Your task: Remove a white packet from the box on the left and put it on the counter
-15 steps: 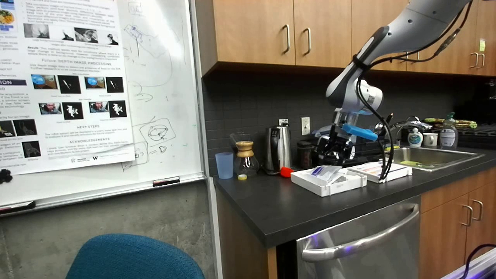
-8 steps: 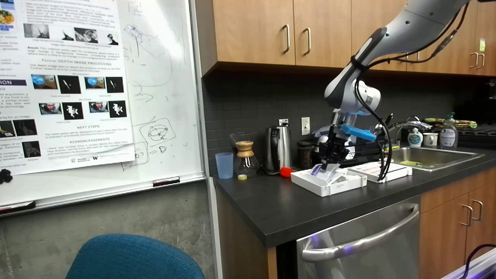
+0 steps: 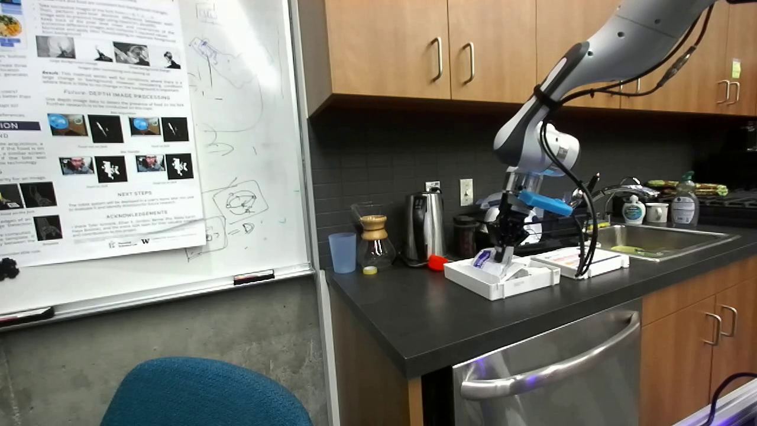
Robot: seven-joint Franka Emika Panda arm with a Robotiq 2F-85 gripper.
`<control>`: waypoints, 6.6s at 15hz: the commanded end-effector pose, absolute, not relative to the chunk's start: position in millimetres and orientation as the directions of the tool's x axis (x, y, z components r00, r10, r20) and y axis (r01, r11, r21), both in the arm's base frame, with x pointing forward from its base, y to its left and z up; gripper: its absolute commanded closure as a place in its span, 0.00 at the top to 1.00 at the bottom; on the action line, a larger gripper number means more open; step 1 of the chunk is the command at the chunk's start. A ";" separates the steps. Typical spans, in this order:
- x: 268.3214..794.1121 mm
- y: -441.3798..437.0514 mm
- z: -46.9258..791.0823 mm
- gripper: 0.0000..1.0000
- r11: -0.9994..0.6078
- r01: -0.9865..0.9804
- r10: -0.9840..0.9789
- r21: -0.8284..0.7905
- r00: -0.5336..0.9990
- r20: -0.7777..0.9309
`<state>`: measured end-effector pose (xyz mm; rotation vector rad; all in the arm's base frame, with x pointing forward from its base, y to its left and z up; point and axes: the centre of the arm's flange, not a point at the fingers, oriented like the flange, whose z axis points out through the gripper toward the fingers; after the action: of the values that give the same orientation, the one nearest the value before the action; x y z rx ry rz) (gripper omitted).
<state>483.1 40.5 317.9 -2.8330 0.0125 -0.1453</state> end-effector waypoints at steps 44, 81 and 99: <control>451.0 191.9 322.8 0.00 -0.818 0.386 0.360 -0.427 0.922 0.144; 426.2 170.5 348.6 1.00 -0.999 -0.038 -0.041 -0.018 0.979 0.198; 396.9 100.5 397.9 1.00 -0.994 -0.111 -0.103 0.023 0.969 0.225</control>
<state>396.9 100.3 398.1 -3.1520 0.1708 -0.3570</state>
